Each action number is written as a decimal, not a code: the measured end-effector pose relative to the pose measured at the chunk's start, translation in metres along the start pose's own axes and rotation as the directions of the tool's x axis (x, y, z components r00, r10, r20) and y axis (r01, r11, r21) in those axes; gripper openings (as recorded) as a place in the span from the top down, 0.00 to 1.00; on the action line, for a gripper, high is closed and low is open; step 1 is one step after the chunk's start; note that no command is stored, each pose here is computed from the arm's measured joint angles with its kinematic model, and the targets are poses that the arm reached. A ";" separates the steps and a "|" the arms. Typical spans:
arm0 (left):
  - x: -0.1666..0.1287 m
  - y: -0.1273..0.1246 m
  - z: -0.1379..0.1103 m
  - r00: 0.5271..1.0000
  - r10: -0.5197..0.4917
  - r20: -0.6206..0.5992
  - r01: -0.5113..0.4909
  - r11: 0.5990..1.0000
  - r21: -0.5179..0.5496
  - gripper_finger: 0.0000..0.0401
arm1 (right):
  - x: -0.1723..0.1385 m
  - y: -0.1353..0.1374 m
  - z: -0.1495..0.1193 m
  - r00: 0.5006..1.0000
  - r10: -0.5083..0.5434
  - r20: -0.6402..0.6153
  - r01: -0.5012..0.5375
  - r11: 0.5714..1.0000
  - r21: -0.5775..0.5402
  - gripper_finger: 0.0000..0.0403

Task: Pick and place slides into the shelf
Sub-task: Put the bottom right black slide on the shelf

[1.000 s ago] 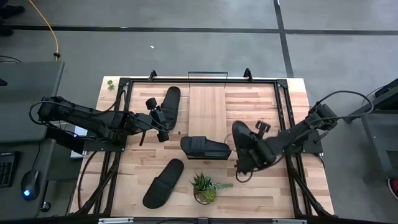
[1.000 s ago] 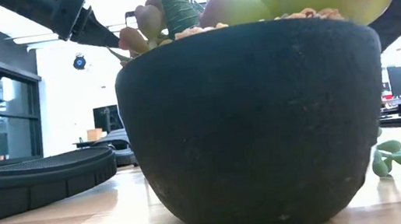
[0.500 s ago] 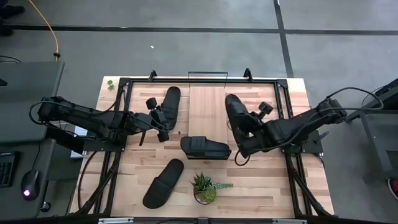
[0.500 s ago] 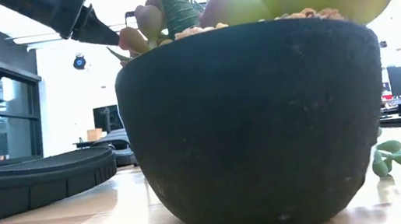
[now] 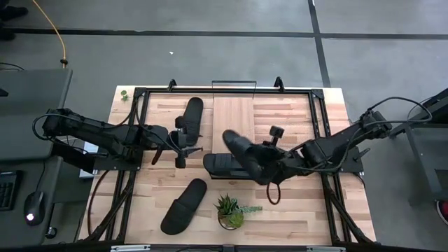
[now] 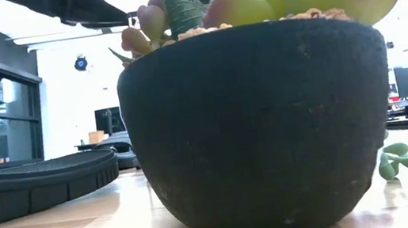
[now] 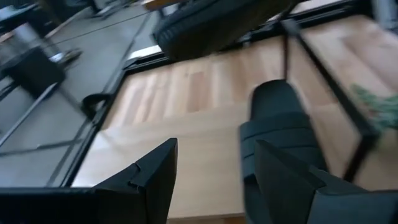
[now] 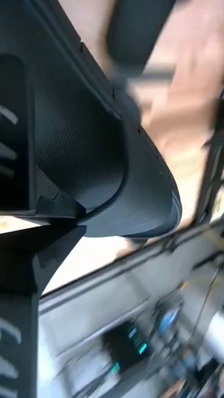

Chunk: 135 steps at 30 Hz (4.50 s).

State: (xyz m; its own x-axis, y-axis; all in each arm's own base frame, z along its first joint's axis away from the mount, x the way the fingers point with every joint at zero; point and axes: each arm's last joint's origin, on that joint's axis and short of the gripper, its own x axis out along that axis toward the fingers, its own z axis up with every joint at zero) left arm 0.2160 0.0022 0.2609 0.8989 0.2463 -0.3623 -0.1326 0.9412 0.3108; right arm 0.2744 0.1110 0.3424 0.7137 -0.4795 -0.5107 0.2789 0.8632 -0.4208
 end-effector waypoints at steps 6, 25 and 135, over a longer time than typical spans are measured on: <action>-0.001 -0.004 0.005 0.981 -0.174 0.085 0.170 0.984 0.050 0.51 | -0.004 0.011 0.016 0.959 0.257 0.115 -0.250 0.966 -0.071 1.00; -0.002 -0.013 0.016 0.831 -0.496 0.251 0.476 0.868 0.138 0.51 | 0.022 0.025 0.028 0.895 0.411 0.171 -0.391 0.910 -0.142 1.00; 0.006 -0.015 0.008 0.994 0.101 0.049 -0.113 0.874 0.472 0.94 | 0.012 -0.012 0.007 0.994 -0.091 -0.058 0.098 0.987 0.128 0.58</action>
State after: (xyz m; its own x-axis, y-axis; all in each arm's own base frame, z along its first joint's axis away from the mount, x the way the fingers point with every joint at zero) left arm 0.2266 -0.0128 0.2609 0.9003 0.3288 -0.2854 -0.0200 0.6860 0.7273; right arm 0.2843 0.0957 0.3465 0.6467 -0.5644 -0.5131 0.4275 0.8253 -0.3691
